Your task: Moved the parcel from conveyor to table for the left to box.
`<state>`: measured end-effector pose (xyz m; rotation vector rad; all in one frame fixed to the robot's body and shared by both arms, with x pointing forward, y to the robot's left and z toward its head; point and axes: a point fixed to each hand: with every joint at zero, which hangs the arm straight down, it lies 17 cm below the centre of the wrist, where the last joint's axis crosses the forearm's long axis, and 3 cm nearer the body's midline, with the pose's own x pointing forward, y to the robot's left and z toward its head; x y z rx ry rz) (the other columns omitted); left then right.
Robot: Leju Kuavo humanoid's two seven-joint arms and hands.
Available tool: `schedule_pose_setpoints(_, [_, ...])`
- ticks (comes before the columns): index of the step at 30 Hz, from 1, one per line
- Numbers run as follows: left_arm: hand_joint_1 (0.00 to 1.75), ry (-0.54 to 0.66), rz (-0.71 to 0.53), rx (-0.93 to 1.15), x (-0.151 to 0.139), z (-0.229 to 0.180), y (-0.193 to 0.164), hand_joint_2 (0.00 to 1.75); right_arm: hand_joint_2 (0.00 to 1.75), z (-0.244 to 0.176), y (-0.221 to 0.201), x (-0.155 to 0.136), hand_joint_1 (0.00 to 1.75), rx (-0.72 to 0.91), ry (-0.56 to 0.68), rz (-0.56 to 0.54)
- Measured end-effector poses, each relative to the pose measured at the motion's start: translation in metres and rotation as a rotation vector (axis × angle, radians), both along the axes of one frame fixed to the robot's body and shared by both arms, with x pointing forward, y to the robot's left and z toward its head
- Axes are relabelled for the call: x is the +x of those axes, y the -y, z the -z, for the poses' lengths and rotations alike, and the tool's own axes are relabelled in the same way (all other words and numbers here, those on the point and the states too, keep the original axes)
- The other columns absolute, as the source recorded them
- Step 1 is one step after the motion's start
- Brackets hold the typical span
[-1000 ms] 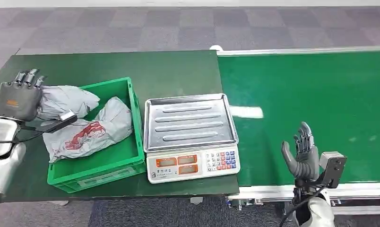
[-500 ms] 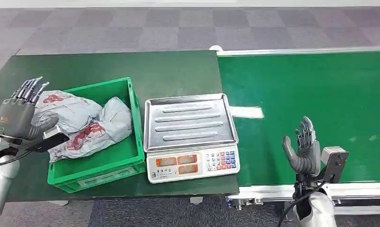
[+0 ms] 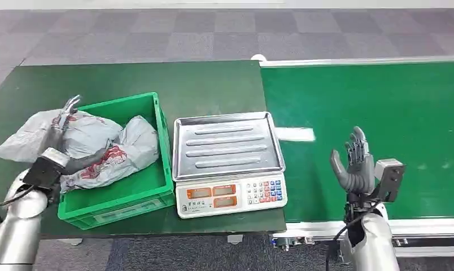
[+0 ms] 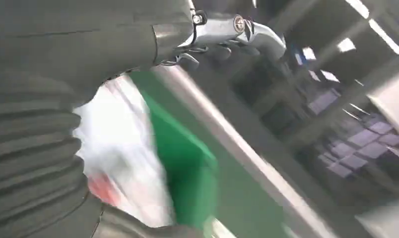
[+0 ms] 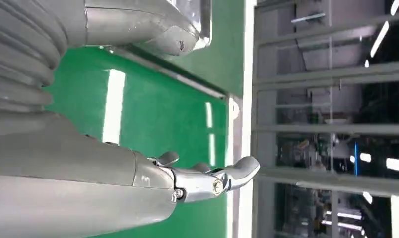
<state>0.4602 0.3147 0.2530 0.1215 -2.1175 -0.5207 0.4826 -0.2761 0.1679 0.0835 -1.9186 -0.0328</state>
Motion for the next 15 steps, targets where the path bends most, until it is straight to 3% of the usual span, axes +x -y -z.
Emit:
schedule_pose_setpoints(7, [0.0, -0.06, 0.325, -0.395, 0.022, -0.03, 0.14, 1.75, 1.75, -0.04, -0.081, 0.023, 0.0, -0.005, 0.057, -0.11])
schedule_pose_setpoints(12, [0.0, -0.208, 0.401, -0.584, 0.045, -0.033, 0.214, 1.75, 1.75, -0.054, -0.125, 0.029, 0.0, 0.046, 0.066, -0.174])
schedule_pose_setpoints(13, [0.0, -0.237, 0.397, -0.601, 0.05, -0.029, 0.224, 0.0, 1.75, -0.054, -0.131, 0.03, 0.0, 0.056, 0.06, -0.177])
schedule_pose_setpoints(15, [0.0, -0.303, 0.38, -0.61, 0.056, -0.015, 0.24, 0.0, 1.75, -0.053, -0.146, 0.029, 0.0, 0.076, 0.046, -0.201])
